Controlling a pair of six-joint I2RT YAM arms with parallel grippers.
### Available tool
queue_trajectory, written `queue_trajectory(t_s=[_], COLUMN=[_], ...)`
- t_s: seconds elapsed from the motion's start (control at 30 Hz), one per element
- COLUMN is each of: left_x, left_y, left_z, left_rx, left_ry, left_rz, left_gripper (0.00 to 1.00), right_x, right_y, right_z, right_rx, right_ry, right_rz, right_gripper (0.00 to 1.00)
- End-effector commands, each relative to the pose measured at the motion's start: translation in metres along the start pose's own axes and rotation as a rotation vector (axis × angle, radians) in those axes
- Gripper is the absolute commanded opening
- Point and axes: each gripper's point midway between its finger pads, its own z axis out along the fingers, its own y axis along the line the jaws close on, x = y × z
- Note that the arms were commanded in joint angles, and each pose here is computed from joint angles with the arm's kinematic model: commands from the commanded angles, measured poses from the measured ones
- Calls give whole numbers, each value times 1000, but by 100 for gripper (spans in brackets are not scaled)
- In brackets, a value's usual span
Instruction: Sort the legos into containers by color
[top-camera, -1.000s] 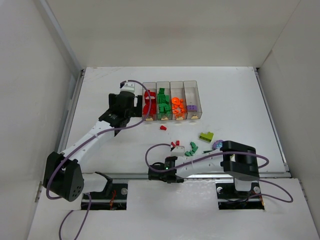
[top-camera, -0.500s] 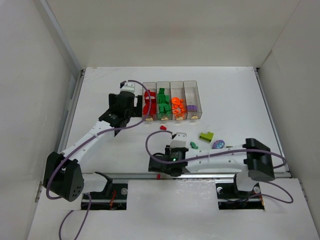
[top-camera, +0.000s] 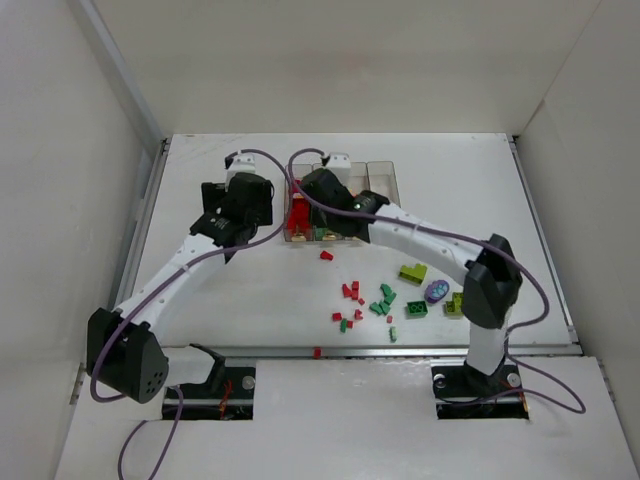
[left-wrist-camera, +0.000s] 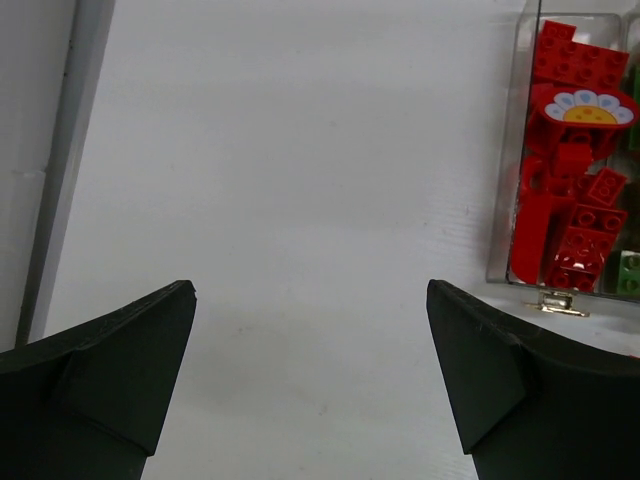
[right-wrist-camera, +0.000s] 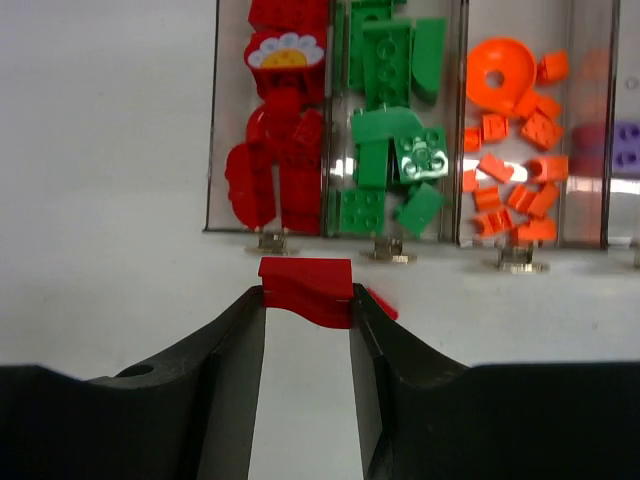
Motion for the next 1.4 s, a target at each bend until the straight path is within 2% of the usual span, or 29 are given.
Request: queue_trajectory(t_s=[0.0, 0.17, 0.27, 0.33, 0.47, 0.53, 0.7, 0.83, 0.9, 0.97, 1.0, 1.03, 1.07, 1.13, 1.17, 1.2, 1.23, 1.27, 1.3, 1.37], left_x=[-9, -3, 4, 6, 6, 10, 17, 19, 26, 29, 34, 38, 42, 65, 76, 83, 88, 111, 121, 126], left_y=[18, 22, 27, 28, 21, 14, 5, -5, -20, -42, -51, -58, -62, -87, -90, -101, -100, -89, -87, -93], left_z=[-7, -2, 5, 9, 10, 11, 11, 8, 4, -7, -11, -19, -24, -60, -73, -98, -102, -127, -137, -142], left_rx=[-54, -50, -68, -67, -35, 3, 65, 138, 239, 422, 497, 577, 664, 964, 1081, 1264, 1383, 1527, 1631, 1722], left_ry=[15, 48, 80, 93, 102, 119, 143, 148, 172, 169, 173, 171, 148, 155, 136, 77, -107, -100, -192, -433], left_rz=[-38, -43, -42, -42, -43, -27, 6, 39, 79, 188, 237, 292, 423, 602, 710, 802, 1084, 1204, 1342, 1607], left_gripper=[100, 100, 100, 100, 100, 100, 100, 100, 98, 94, 88, 84, 82, 82, 87, 90, 90, 93, 98, 99], right_x=[-44, -57, -57, -57, -46, -41, -35, -41, -49, -62, -68, -52, -73, -75, -74, -73, -71, -70, -57, -47], right_y=[45, 63, 52, 50, 43, 47, 49, 47, 35, 22, 11, -7, -15, -50, -62, -73, -83, -93, -103, -110], right_z=[23, 69, 99, 104, 119, 122, 124, 115, 108, 90, 85, 84, 59, 33, 24, 15, 7, -1, -16, -30], right_rx=[-196, -236, -210, -223, -240, -298, -313, -305, -266, -241, -214, -183, -184, -160, -154, -150, -139, -144, -152, -169], right_ry=[-56, -37, -4, 10, 50, 75, 93, 89, 86, 67, 58, 100, 50, 29, 18, 8, -7, -10, -2, 4], right_rz=[-103, -192, -197, -190, -197, -221, -223, -223, -211, -188, -164, -158, -113, -65, -55, -47, -39, -27, -39, -54], right_gripper=[1, 1, 1, 5, 44, 59, 66, 68, 69, 69, 69, 69, 69, 69, 69, 69, 69, 70, 71, 71])
